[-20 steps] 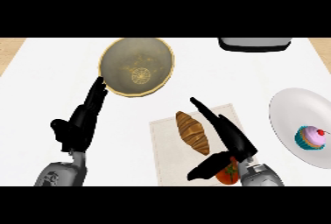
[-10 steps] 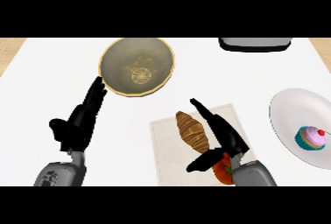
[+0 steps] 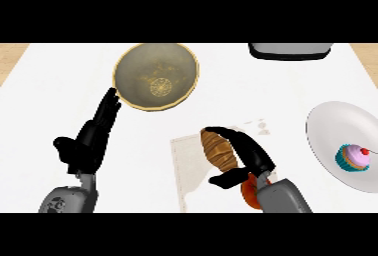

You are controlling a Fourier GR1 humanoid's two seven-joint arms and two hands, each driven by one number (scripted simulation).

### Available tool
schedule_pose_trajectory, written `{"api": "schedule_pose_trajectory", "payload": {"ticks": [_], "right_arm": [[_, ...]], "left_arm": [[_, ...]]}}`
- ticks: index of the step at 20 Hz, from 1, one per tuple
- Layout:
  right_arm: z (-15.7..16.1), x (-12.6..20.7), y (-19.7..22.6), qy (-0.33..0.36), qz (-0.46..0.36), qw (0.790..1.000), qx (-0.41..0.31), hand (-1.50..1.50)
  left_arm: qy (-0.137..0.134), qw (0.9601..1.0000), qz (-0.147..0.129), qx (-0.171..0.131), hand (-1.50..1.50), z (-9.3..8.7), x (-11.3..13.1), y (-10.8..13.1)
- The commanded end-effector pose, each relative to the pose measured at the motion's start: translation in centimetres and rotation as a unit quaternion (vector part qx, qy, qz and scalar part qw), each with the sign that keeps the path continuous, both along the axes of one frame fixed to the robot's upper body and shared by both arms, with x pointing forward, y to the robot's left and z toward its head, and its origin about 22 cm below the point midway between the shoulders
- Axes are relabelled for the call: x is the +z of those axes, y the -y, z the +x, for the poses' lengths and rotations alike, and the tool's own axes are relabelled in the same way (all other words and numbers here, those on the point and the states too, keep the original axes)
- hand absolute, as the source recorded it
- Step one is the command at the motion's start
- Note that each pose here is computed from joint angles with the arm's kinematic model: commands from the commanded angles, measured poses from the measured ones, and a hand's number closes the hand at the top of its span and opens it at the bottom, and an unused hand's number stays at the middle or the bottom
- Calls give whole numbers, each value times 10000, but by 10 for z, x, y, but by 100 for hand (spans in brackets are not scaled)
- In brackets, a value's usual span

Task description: Pick the croissant from the placemat and place it in the bowl

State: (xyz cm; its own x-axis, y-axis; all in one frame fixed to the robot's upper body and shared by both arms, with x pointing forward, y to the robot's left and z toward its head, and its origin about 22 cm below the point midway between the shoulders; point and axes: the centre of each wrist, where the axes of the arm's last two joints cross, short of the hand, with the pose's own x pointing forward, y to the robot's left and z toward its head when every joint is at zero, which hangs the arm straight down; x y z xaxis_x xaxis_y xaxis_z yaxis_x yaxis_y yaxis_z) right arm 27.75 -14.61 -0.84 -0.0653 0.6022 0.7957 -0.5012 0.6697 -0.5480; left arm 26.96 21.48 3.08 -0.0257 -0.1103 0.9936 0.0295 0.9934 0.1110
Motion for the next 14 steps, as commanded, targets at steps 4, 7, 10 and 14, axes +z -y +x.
{"api": "schedule_pose_trajectory", "payload": {"ticks": [4, 7, 10, 14], "right_arm": [[-20, -17, -15, 468, -339, 9944, 889, 150], [0, -12, -3, 308, -204, 9953, 894, 150], [-22, -12, -37, 214, -21, 9955, 927, 150], [-13, 19, -75, 438, 227, 9960, -743, 150]], "left_arm": [[2, 10000, 3, 36, 0, 8, 8, -2], [-72, 10000, 3, -47, 0, -2, -1, 7], [48, 10000, 34, 53, 0, 6, -12, 7], [9, 9995, 58, -301, 0, 6, -5, 9]]}}
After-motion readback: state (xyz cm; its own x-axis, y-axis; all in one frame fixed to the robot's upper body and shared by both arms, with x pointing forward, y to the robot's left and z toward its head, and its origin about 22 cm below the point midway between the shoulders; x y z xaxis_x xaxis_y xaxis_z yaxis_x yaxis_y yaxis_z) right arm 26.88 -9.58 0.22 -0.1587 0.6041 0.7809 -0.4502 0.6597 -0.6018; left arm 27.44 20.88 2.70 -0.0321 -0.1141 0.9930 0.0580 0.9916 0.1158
